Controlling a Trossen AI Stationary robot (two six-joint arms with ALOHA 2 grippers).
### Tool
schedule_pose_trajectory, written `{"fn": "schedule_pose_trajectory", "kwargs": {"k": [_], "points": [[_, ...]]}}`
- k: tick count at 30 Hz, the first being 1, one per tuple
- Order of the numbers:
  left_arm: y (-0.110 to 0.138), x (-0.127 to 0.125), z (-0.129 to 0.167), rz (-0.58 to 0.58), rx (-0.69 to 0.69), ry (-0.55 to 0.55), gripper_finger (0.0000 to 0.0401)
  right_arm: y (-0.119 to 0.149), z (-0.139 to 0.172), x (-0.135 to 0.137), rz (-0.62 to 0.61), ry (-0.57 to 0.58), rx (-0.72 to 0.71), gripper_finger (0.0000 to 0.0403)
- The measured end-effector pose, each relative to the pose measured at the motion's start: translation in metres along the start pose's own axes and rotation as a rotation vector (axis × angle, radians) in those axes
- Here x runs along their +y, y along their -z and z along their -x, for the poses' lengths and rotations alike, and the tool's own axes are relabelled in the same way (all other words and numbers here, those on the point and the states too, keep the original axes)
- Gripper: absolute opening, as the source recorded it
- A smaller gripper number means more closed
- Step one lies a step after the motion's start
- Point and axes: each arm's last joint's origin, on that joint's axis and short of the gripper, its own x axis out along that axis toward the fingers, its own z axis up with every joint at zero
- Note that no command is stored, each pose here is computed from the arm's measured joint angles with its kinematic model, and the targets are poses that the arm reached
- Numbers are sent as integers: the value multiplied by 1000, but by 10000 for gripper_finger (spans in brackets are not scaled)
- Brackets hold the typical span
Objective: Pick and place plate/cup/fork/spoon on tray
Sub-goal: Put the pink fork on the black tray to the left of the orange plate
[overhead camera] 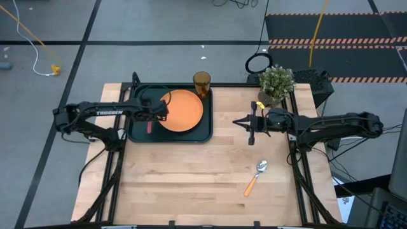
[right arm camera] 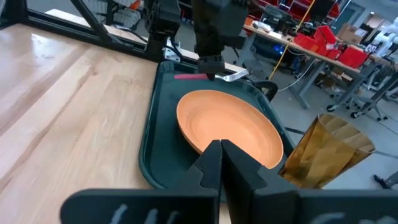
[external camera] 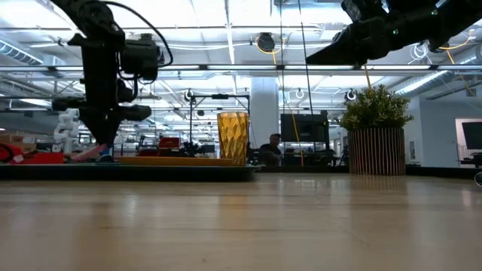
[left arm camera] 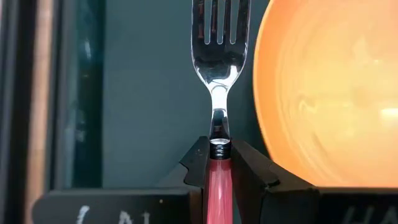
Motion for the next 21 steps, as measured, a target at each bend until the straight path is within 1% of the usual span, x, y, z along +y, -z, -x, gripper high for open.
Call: {"fn": "schedule_pose_trajectory", "kwargs": {"k": [2,7,9,15,21], "points": [[0,1,-7,6,-10,16,47,0,2,0,-1,-2,5,0],[-2,6,-17,19,-13,15,47,-3,6,-1,-8,4,-13,0],[-4,8,-19,14,-11,6,47,-3,6,-1,-18,5,-16,0],[-12,12,-30,-1,-42,26,47,-4,7,-2,-25,7,-22,0],[-19,14,-37,22,-48,77,47,-4,7,-2,-25,8,-23,0]]}}
